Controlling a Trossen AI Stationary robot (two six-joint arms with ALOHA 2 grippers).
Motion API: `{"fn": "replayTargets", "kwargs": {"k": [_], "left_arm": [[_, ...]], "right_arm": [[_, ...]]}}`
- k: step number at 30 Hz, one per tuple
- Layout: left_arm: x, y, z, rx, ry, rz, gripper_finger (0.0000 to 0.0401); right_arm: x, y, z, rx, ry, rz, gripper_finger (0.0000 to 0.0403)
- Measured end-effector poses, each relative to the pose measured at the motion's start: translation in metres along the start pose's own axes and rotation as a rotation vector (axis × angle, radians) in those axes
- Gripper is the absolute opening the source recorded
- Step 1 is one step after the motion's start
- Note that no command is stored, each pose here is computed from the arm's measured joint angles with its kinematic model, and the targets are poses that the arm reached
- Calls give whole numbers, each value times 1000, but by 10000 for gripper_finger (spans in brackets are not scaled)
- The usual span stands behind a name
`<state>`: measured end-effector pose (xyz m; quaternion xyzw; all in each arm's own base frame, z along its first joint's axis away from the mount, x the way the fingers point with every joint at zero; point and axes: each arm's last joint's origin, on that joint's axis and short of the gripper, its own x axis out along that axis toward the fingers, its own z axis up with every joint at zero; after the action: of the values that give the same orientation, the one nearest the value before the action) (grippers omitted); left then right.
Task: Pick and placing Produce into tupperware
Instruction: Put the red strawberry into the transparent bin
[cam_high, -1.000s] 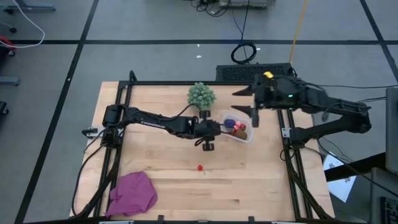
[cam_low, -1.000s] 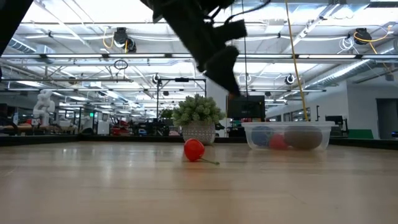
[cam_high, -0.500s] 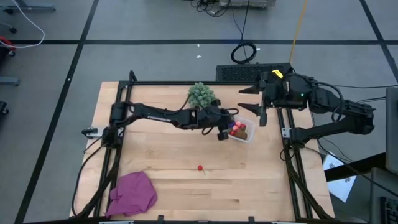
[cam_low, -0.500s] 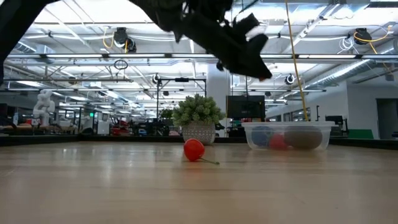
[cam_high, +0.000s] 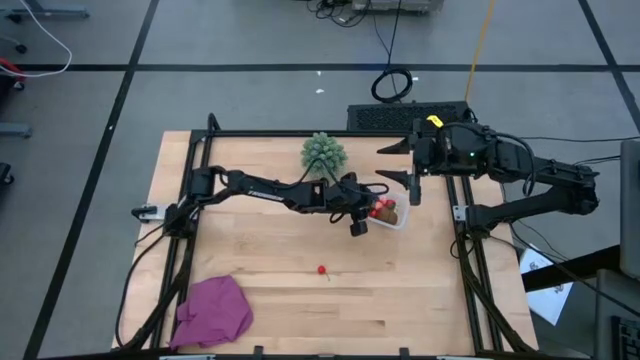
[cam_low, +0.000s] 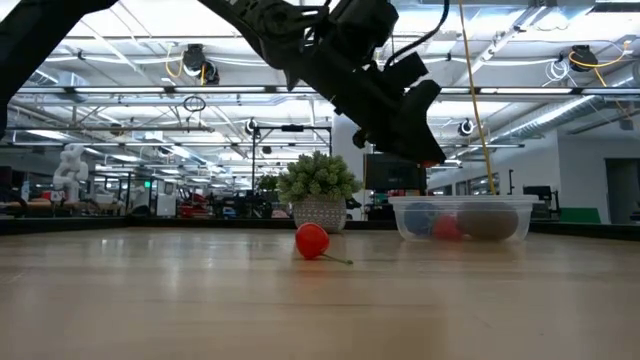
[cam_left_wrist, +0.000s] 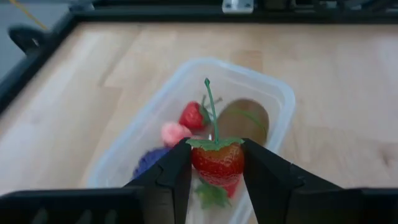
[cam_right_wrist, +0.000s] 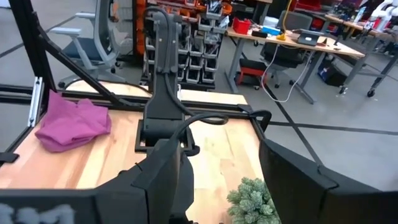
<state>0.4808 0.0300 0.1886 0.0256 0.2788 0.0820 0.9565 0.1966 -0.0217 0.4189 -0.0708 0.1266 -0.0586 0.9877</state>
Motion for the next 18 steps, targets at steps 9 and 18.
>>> {"fn": "replayTargets", "kwargs": {"k": [9, 18], "left_arm": [[10, -2, -13, -29, 52, -22, 129], [19, -2, -25, -49, 89, -21, 129]], "right_arm": [[8, 1, -2, 0, 24, 4, 212], [10, 1, -3, 4, 31, 5, 212]]}}
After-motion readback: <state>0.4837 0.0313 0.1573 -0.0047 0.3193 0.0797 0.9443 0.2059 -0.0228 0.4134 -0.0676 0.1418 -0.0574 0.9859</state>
